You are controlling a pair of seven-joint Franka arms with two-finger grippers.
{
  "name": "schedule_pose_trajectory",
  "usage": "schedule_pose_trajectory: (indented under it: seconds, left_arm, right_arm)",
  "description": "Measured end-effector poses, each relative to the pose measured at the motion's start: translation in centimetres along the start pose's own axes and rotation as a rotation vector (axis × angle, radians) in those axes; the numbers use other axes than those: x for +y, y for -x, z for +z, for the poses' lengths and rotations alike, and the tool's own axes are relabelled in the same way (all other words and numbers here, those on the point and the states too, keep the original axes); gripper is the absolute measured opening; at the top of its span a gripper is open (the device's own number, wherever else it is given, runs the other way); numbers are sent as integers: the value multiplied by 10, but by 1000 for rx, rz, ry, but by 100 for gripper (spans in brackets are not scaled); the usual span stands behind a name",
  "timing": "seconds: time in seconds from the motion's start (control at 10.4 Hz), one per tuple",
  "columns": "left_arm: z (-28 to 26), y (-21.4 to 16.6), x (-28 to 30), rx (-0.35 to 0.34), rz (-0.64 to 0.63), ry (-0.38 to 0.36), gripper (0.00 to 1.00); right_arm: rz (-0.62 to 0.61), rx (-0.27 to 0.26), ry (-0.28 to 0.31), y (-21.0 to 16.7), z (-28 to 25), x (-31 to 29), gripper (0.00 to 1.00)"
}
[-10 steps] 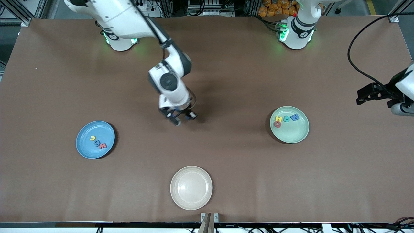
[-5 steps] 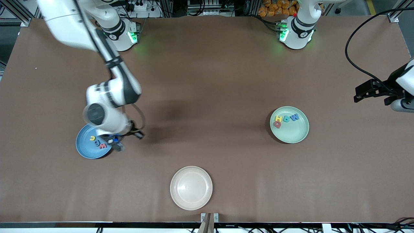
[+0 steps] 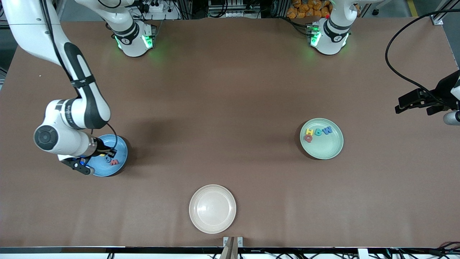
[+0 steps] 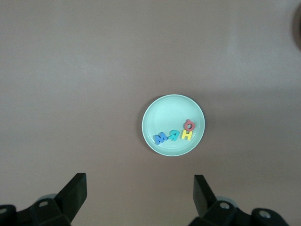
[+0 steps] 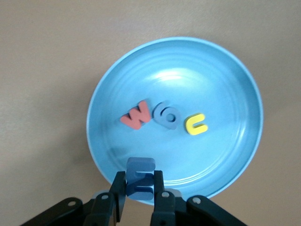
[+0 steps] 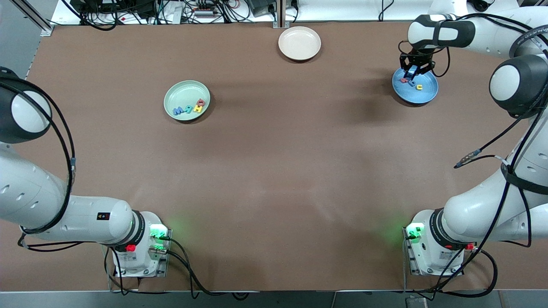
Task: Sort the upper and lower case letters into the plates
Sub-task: 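Carry the blue E to the blue plate and open the right gripper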
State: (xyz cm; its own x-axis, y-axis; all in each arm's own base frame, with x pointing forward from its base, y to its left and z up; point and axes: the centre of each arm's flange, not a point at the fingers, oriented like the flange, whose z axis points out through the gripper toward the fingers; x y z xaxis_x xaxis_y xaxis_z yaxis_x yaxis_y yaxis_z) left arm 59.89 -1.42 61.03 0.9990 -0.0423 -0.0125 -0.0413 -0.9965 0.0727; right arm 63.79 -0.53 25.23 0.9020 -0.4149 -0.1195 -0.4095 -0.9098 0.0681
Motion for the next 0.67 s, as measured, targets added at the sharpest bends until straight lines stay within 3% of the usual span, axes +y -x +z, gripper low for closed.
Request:
schedule_pose_trajectory:
  seconds: [0.29, 0.48, 0.67]
  left_arm:
    - [1, 0, 4, -2, 6, 0, 100]
    - [2, 0, 7, -4, 11, 1, 100]
    - [2, 0, 12, -5, 21, -1, 100]
  right_arm:
    - [-198, 22, -4, -9, -15, 19, 68]
    - [-304, 33, -4, -9, -62, 42, 95]
    - [-403, 78, -5, 15, -142, 46, 100]
